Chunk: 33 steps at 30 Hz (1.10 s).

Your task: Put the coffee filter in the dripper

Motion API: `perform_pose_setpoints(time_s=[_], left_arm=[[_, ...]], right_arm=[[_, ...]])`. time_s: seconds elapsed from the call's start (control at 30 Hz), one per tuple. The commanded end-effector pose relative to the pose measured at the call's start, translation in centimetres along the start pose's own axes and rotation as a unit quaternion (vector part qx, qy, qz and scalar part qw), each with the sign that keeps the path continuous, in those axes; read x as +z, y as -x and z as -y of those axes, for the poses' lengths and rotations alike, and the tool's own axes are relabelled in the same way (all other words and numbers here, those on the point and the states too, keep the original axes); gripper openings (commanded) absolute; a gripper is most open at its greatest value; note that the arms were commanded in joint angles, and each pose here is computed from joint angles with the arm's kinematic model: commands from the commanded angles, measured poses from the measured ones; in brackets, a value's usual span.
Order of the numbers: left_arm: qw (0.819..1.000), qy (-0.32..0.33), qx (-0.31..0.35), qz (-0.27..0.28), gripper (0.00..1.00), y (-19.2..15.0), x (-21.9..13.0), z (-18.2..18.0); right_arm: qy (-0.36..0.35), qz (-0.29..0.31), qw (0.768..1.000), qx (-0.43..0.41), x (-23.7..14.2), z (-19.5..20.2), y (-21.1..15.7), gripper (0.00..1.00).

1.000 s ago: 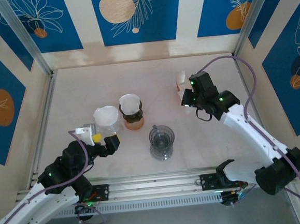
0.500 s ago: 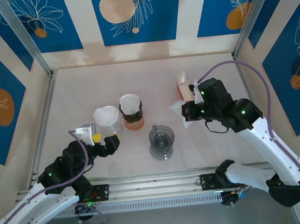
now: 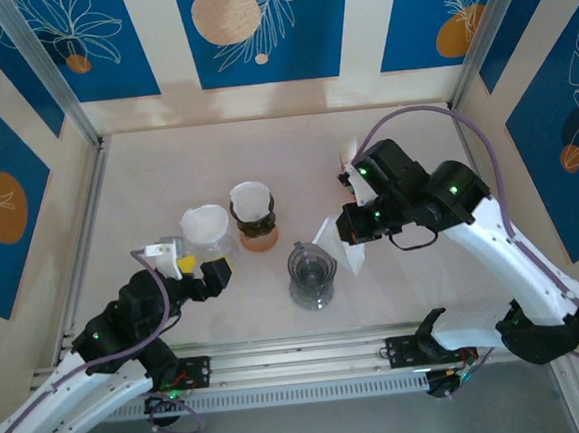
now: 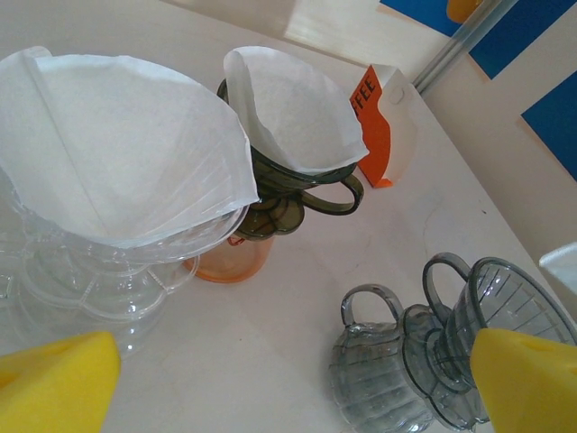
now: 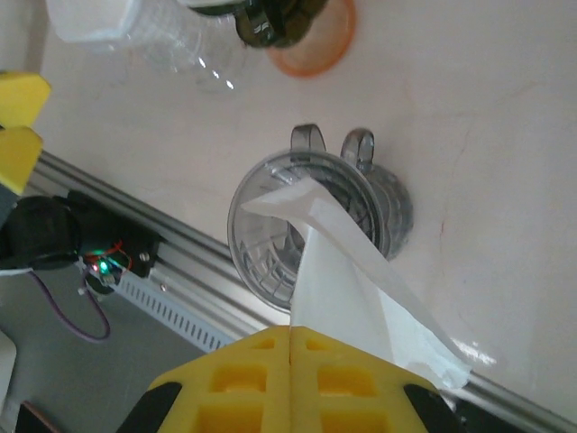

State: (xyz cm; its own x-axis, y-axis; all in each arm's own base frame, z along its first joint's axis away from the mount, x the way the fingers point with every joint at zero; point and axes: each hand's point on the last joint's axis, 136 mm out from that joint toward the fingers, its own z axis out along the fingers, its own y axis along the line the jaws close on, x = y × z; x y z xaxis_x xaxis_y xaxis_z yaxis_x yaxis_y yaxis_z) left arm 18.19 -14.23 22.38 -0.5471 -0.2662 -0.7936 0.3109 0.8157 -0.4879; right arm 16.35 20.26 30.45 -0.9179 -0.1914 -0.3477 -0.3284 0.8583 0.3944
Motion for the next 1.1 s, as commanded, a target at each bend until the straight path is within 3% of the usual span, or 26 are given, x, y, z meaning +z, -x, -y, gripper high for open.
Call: perform_pose_setpoints(time_s=[0.0, 0.27, 1.07], left_arm=[[1.0, -0.017, 0.007, 0.021, 1.0, 1.5, -0.6, 1.0], [0.999, -0.026, 0.004, 0.023, 1.0, 1.4, -0.7, 1.2], [0.999, -0.032, 0.004, 0.018, 1.0, 1.3, -0.8, 1.4]], right_arm=[[0.0, -0.059, 0.998, 0.004, -0.1, -0.7, -1.9, 0.0], [-0.036, -0.124, 0.992, -0.006, 2.0, -1.3, -2.1, 0.0], [-0.025, -0.164, 0.984, -0.061, 7.5, -4.1, -0.3, 0.0]])
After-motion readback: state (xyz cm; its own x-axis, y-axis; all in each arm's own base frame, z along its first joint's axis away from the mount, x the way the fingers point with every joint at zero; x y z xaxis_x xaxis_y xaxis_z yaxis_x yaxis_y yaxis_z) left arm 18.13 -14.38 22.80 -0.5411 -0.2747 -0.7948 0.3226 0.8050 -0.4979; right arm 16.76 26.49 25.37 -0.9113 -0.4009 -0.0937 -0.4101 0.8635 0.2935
